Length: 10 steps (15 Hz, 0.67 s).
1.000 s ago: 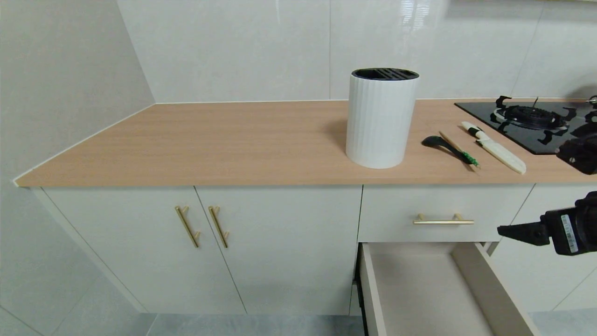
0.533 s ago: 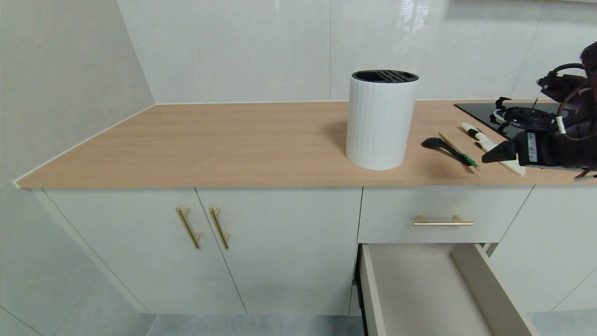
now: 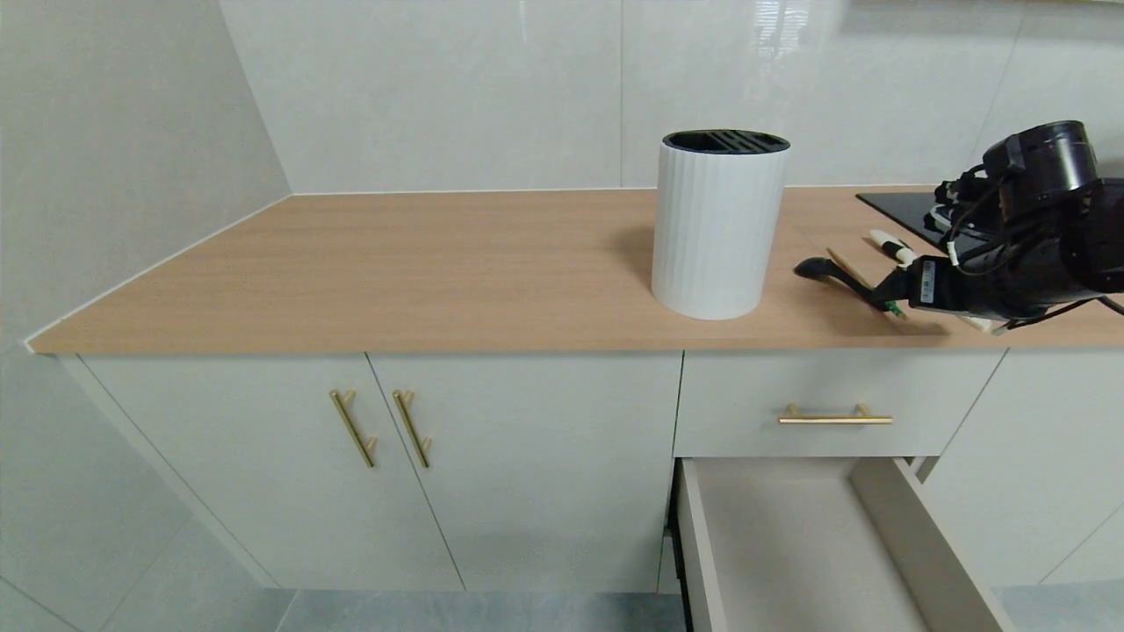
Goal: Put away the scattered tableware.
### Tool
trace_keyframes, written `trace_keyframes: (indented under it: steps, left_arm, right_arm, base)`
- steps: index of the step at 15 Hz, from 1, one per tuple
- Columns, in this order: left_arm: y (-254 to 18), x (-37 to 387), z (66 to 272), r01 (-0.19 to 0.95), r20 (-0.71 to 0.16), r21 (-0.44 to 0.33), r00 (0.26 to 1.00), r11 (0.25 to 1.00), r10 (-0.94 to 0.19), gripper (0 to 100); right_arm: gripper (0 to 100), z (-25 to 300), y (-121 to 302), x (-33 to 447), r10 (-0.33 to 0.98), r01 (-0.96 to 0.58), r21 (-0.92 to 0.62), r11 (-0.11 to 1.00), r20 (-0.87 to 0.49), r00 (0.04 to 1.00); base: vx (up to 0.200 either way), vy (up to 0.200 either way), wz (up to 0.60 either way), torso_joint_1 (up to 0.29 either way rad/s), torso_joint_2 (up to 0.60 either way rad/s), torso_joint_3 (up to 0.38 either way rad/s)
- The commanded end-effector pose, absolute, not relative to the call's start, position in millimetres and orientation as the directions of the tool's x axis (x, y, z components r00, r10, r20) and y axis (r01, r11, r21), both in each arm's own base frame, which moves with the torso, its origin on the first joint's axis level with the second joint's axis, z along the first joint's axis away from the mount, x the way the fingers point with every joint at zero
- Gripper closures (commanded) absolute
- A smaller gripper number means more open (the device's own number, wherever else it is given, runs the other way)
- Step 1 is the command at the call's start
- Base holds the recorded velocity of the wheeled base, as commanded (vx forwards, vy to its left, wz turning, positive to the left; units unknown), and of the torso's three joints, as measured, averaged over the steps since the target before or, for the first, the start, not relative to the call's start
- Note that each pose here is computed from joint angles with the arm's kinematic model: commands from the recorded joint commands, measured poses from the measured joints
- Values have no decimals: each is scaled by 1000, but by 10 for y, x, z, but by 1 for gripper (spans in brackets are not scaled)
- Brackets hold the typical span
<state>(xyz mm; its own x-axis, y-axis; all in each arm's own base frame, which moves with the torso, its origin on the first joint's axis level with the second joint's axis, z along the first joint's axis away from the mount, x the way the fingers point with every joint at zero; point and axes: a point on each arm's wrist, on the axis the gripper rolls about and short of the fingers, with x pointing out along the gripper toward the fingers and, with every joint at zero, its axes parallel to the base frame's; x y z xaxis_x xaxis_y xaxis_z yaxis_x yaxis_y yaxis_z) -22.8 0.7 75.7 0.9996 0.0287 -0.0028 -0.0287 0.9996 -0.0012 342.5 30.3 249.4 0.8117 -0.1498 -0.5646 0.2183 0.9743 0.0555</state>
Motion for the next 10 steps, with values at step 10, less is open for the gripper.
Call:
trace_keyframes:
  steps: [10]
  left_arm:
    - [7, -228, 756, -29, -3, -1, 1000, 1000, 29, 0]
  right_arm:
    - [0, 2212, 543, 3569, -170, 210, 22, 977, -507, 845]
  base:
    - [0, 0, 0, 0, 0, 0]
